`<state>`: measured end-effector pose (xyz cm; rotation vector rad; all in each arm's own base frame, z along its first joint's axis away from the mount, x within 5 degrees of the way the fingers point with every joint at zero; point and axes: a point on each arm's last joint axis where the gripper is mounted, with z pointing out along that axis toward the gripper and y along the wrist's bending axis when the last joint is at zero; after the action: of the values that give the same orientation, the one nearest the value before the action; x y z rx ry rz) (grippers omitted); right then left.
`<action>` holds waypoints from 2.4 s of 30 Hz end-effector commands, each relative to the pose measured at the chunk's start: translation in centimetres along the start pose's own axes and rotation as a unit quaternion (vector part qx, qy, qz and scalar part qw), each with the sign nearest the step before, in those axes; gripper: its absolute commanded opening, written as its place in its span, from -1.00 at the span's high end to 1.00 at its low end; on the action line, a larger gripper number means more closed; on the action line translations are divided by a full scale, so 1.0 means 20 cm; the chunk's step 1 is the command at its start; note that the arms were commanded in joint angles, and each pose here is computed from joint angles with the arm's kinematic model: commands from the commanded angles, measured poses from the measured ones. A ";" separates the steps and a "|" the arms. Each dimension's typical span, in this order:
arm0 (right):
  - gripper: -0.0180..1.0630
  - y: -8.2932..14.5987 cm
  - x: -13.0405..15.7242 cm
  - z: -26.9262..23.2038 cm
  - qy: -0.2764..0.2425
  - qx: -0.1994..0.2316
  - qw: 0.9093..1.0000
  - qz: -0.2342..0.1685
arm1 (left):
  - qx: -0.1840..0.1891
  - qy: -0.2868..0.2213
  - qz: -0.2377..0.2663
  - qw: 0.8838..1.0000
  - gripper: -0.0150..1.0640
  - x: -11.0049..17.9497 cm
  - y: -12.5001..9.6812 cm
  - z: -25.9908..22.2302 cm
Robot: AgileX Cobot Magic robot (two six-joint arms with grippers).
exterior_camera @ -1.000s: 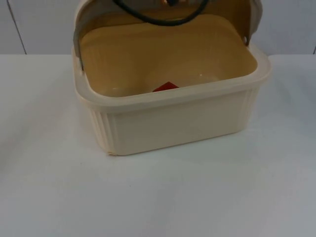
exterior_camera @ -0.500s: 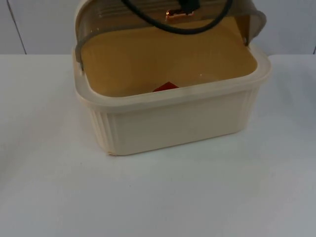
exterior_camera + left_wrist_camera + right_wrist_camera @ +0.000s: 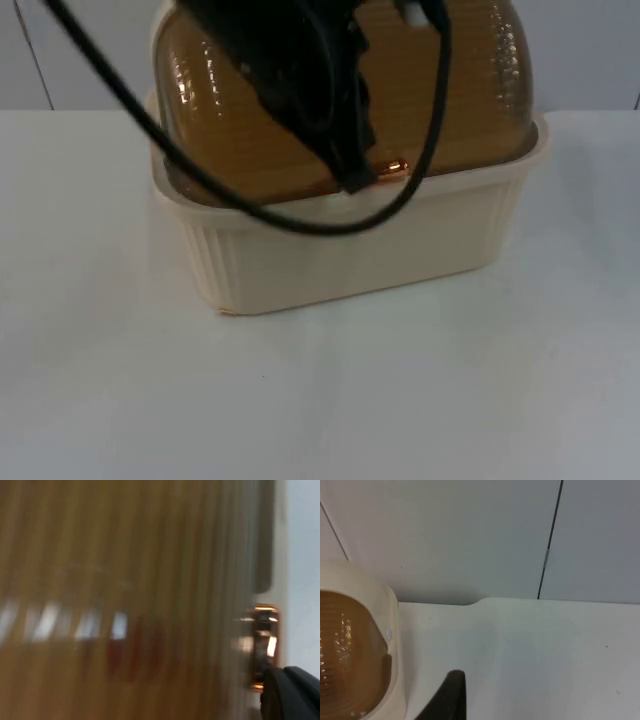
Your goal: Open the box lid with the left hand, place the block into the box with the right hand, then close the box lid with the left hand.
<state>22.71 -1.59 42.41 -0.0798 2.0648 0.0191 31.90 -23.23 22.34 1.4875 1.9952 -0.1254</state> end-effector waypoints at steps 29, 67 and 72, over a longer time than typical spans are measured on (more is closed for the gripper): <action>-0.98 0.01 0.00 -0.02 0.000 -0.005 1.000 0.006 | -0.282 -0.338 -0.359 0.823 0.97 0.19 0.35 -1.19; -0.98 0.01 0.00 -0.02 0.003 -0.006 1.000 0.007 | -0.292 -0.119 -0.394 0.863 0.97 0.46 0.46 -0.97; -0.98 0.01 0.00 -0.02 0.003 -0.006 1.000 0.007 | -0.296 -0.107 -0.385 0.867 0.97 0.47 0.46 -0.97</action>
<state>22.62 -1.48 42.27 -0.0785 2.0830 0.0373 30.44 -3.75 35.02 0.2358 2.0747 -0.0046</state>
